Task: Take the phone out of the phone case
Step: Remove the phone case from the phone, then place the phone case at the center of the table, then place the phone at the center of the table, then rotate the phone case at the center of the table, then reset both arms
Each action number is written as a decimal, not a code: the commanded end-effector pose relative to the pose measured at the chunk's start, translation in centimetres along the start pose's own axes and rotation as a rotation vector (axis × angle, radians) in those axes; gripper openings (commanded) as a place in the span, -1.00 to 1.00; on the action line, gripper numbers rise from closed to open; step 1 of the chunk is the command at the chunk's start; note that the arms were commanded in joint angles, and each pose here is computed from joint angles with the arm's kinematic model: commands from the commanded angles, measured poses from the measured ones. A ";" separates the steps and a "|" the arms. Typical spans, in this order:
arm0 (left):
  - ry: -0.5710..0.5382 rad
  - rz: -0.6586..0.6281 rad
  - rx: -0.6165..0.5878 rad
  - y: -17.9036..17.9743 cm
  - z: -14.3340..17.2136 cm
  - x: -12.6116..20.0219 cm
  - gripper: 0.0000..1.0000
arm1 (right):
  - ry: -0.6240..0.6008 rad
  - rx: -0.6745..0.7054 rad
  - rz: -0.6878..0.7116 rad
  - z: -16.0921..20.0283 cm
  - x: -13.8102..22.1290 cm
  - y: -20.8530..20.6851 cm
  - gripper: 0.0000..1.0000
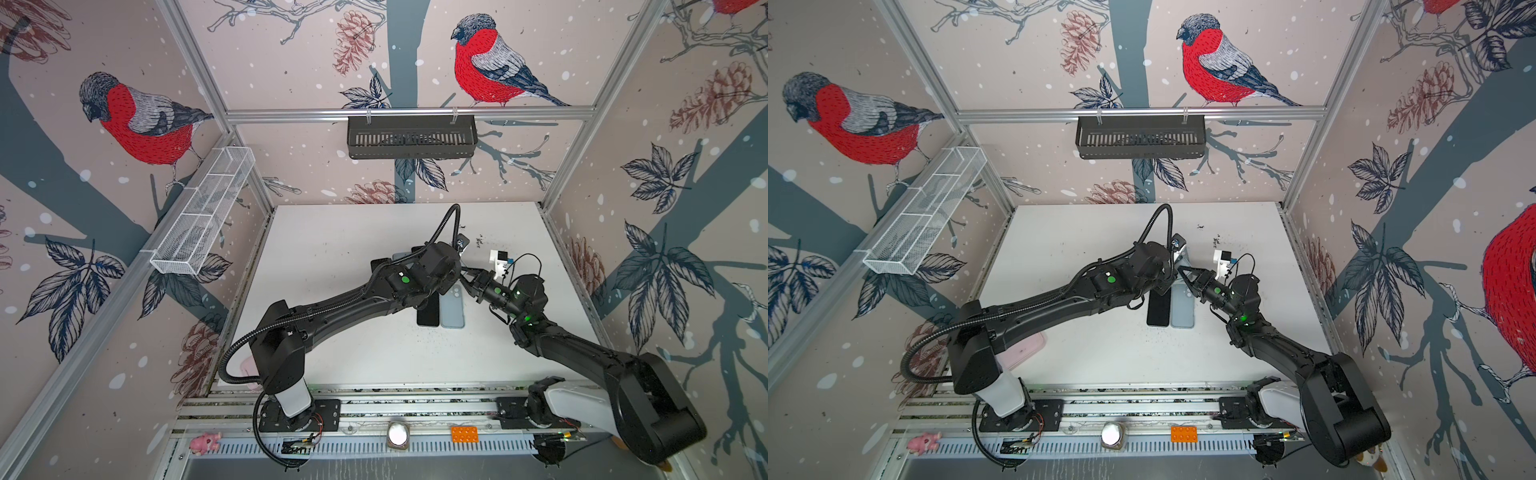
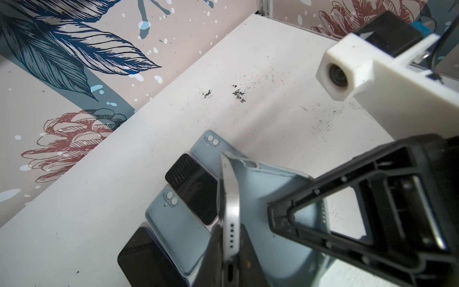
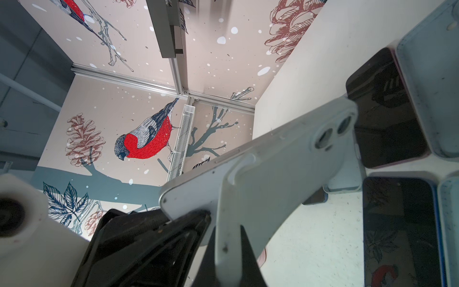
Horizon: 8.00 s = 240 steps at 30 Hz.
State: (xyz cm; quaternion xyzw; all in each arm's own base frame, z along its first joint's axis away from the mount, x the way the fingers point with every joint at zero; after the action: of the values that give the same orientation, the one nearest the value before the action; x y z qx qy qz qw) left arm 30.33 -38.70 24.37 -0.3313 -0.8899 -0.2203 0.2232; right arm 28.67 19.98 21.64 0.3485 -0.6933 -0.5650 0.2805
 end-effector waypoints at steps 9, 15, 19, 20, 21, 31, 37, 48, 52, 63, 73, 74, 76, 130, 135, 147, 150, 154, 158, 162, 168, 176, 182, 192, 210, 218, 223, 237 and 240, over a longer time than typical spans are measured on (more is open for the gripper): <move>-0.097 0.071 0.029 -0.4 -2.1 2.3 -0.95 | 0.002 0.046 -0.060 0.4 0.6 1.8 -1.00; -0.170 0.049 0.006 0.7 -2.8 5.0 -1.00 | -0.005 0.045 -0.028 0.9 1.1 1.1 -1.00; -0.239 0.033 -0.043 1.6 -2.9 7.6 -1.00 | -0.003 0.025 0.006 1.6 1.2 0.0 -1.00; -0.253 0.016 -0.052 2.0 -2.8 8.3 -1.00 | -0.004 0.013 0.019 1.8 1.3 -0.4 -1.00; -0.264 0.001 -0.064 2.4 -2.5 8.9 -1.00 | -0.008 0.002 0.029 1.8 1.4 -0.8 -1.00; -0.249 -0.069 -0.211 3.8 3.3 12.9 -1.00 | -0.034 -0.076 0.078 3.7 1.4 -2.4 -1.00; -0.155 -0.137 -0.294 4.6 7.5 13.6 -1.00 | -0.070 -0.135 0.128 4.7 1.8 -3.8 -1.00; -0.047 -0.073 -0.444 2.8 13.1 13.3 -1.00 | -0.116 -0.265 0.259 8.0 2.4 -6.6 -1.00; 0.014 -0.043 -0.505 2.0 15.3 12.6 -1.00 | -0.137 -0.292 0.316 9.1 2.2 -6.8 -1.00; 0.024 0.010 -0.640 0.5 18.5 11.7 -1.00 | -0.097 -0.379 0.392 12.5 0.7 -8.1 -1.00; 0.054 -0.032 -0.749 0.7 20.6 10.6 -1.00 | -0.041 -0.415 0.467 15.8 -1.8 -9.2 -1.00; 0.055 -0.039 -0.761 0.7 20.7 10.5 -1.00 | -0.042 -0.415 0.474 15.9 -1.9 -9.4 -1.00; 0.061 -0.059 -0.781 0.9 21.1 10.3 -1.00 | -0.053 -0.423 0.502 16.1 -1.7 -10.0 -0.99; 0.067 0.019 -1.038 -0.8 27.3 8.2 -0.54 | -0.164 -0.512 0.461 19.3 -3.2 -12.1 0.07; 0.073 0.025 -1.032 -1.0 27.4 8.1 -0.29 | -0.136 -0.486 0.475 19.5 -3.0 -12.0 0.27; 0.043 0.017 -0.972 -1.0 26.1 8.3 0.09 | 0.005 -0.430 0.434 20.2 -4.6 -10.8 0.73; 0.005 -0.022 -0.905 -0.4 24.3 8.9 0.26 | 0.075 -0.380 0.466 20.4 -4.7 -10.6 0.93; -0.083 -0.067 -0.797 0.3 21.6 10.3 0.42 | 0.111 -0.359 0.467 20.3 -3.6 -10.4 1.00; -0.149 -0.082 -0.690 0.7 19.5 11.6 0.51 | 0.144 -0.310 0.475 20.1 -2.8 -9.5 1.00; -0.172 -0.132 -0.582 1.8 17.8 12.4 0.57 | 0.178 -0.274 0.470 19.8 -1.8 -8.4 1.00; -0.204 -0.189 -0.431 3.2 15.6 13.2 0.67 | 0.146 -0.153 0.469 17.6 0.8 -7.1 0.99; -0.190 -0.276 -0.025 7.8 11.6 14.7 0.73 | 0.216 0.308 0.608 12.9 1.3 -6.9 0.37; -0.099 -0.303 0.250 9.2 11.7 14.5 0.79 | 0.372 0.448 0.753 13.3 0.9 -10.0 -0.58; 0.083 -0.433 0.563 10.1 18.0 14.4 0.85 | 0.482 0.487 0.808 15.3 -1.8 -13.4 -0.73; 0.118 -0.431 0.764 9.0 23.6 14.6 0.89 | 0.466 0.498 0.817 15.4 -4.1 -14.2 -0.72; 0.164 -0.377 0.791 7.4 25.4 13.0 0.87 | 0.348 0.575 0.717 13.0 -3.5 -9.6 -0.35; 0.071 -0.280 0.809 6.6 23.7 12.5 0.90 | 0.189 0.691 0.675 9.1 -0.8 -5.6 0.20; -0.423 -0.632 0.653 18.3 14.2 19.7 0.98 | -0.499 0.833 0.797 -9.6 10.9 -1.1 0.99; -0.443 -0.741 0.678 22.2 15.4 19.9 0.98 | -0.607 0.807 0.859 -13.8 13.3 -2.2 0.98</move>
State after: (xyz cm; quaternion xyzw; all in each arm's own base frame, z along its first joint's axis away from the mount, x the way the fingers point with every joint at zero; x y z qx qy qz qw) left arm 26.75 -6.93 25.87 0.0440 -0.9909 0.0924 0.0870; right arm 30.52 2.48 21.04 -0.0639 -0.9688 -0.1837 0.1533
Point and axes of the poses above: each gripper's point midway between its finger pads, its own x axis back along the fingers, its own y axis along the line the jaws close on, z = x × y, the point moved 1 cm from there along x, back along the fingers, and after that the axes turned 3 degrees about -x, right-handed, at the moved point
